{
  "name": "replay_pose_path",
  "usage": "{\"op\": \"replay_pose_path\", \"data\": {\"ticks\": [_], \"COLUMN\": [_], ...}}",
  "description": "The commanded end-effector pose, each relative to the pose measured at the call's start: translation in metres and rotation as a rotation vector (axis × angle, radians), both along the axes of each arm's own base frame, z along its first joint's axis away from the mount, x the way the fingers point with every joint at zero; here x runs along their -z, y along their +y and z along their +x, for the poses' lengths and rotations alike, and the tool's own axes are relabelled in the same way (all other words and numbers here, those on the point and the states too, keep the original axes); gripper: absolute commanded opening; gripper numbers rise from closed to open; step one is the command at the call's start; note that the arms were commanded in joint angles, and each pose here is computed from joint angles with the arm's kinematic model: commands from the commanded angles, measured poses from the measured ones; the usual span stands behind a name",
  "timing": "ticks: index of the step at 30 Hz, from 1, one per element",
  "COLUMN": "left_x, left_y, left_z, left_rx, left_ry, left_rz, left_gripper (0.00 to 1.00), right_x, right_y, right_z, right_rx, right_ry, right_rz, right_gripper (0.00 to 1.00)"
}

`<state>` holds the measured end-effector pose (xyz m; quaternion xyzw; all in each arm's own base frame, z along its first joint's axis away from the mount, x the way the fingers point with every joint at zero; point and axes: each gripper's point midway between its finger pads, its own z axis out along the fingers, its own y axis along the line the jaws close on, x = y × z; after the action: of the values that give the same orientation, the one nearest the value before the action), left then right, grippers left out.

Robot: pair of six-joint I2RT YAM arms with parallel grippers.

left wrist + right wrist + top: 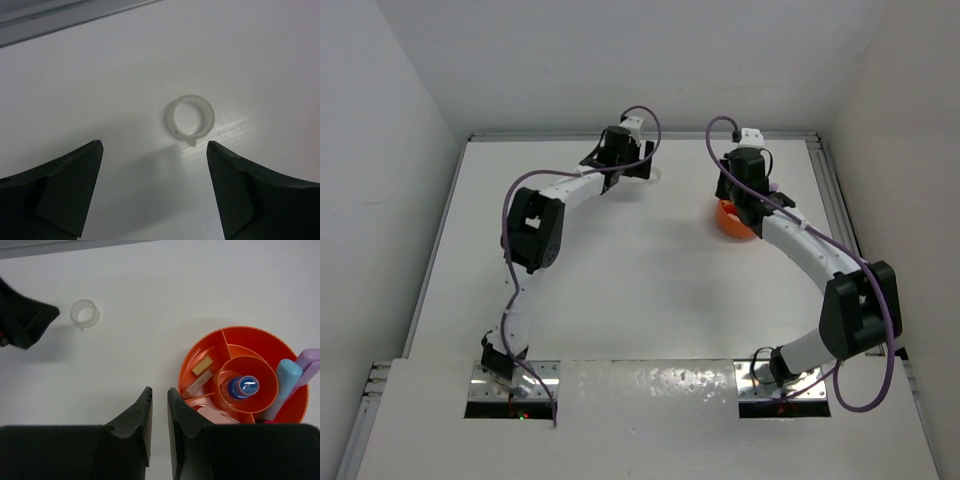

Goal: Sort the stationery into containers
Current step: Pick up the stationery from the center of the board.

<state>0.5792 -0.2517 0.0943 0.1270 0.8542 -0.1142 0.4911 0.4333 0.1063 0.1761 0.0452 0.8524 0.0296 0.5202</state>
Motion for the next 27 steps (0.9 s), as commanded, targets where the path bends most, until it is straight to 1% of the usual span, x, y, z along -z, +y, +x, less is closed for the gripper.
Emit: {"op": "replay_pose_path", "data": {"ticks": [1, 2, 3, 5, 8, 11, 16, 17, 19, 20, 22, 24, 25, 26, 27], "left_x": [0.012, 0.001, 0.001, 0.01, 0.01, 0.019, 0.039, 0.044, 0.052, 0.055, 0.062, 0.073, 0.076, 0.078, 0.079], "left_y": [-0.004, -0.004, -0.004, -0.009, -0.02, -0.024, -0.022, -0.02, -0.021, -0.021, -0.022, -0.021, -0.021, -0.016, -0.016], "left_z": [0.015, 0.027, 0.032, 0.041, 0.049, 0.047, 0.035, 0.031, 0.026, 0.026, 0.023, 0.021, 0.019, 0.022, 0.021], "left_rx": [-0.068, -0.098, -0.114, -0.142, -0.147, -0.136, -0.134, -0.136, -0.135, -0.136, -0.142, -0.143, -0.146, -0.154, -0.152], "left_ry": [0.053, 0.014, -0.005, -0.043, -0.09, -0.084, -0.024, 0.0, 0.051, 0.066, 0.094, 0.122, 0.137, 0.144, 0.158], "left_rz": [-0.016, -0.009, 0.005, 0.06, 0.088, 0.112, 0.142, 0.146, 0.109, 0.1, 0.083, 0.084, 0.077, 0.072, 0.06], "left_gripper": [0.82, 0.81, 0.81, 0.81, 0.81, 0.81, 0.79, 0.76, 0.72, 0.67, 0.63, 0.55, 0.49, 0.37, 0.31], "right_x": [-0.02, -0.023, -0.022, -0.027, -0.026, -0.026, -0.023, -0.024, -0.026, -0.029, -0.033, -0.041, -0.044, -0.045, -0.048], "right_y": [0.004, 0.004, 0.005, 0.006, 0.006, 0.005, 0.001, 0.0, -0.001, -0.002, -0.003, -0.004, -0.005, -0.006, -0.008], "right_z": [0.0, -0.001, -0.004, -0.007, -0.014, -0.018, -0.021, -0.021, -0.021, -0.02, -0.02, -0.022, -0.022, -0.024, -0.027], "right_rx": [-0.025, -0.029, -0.04, -0.048, -0.054, -0.049, -0.032, -0.03, -0.026, -0.021, -0.021, -0.021, -0.017, -0.015, -0.008], "right_ry": [-0.05, -0.049, -0.031, -0.03, -0.024, -0.029, -0.031, -0.036, -0.039, -0.048, -0.059, -0.075, -0.081, -0.085, -0.094], "right_rz": [0.051, 0.062, 0.066, 0.071, 0.083, 0.096, 0.104, 0.103, 0.103, 0.103, 0.097, 0.094, 0.094, 0.096, 0.101], "right_gripper": [0.17, 0.17, 0.17, 0.17, 0.17, 0.17, 0.17, 0.17, 0.17, 0.17, 0.17, 0.17, 0.17, 0.17, 0.17]}}
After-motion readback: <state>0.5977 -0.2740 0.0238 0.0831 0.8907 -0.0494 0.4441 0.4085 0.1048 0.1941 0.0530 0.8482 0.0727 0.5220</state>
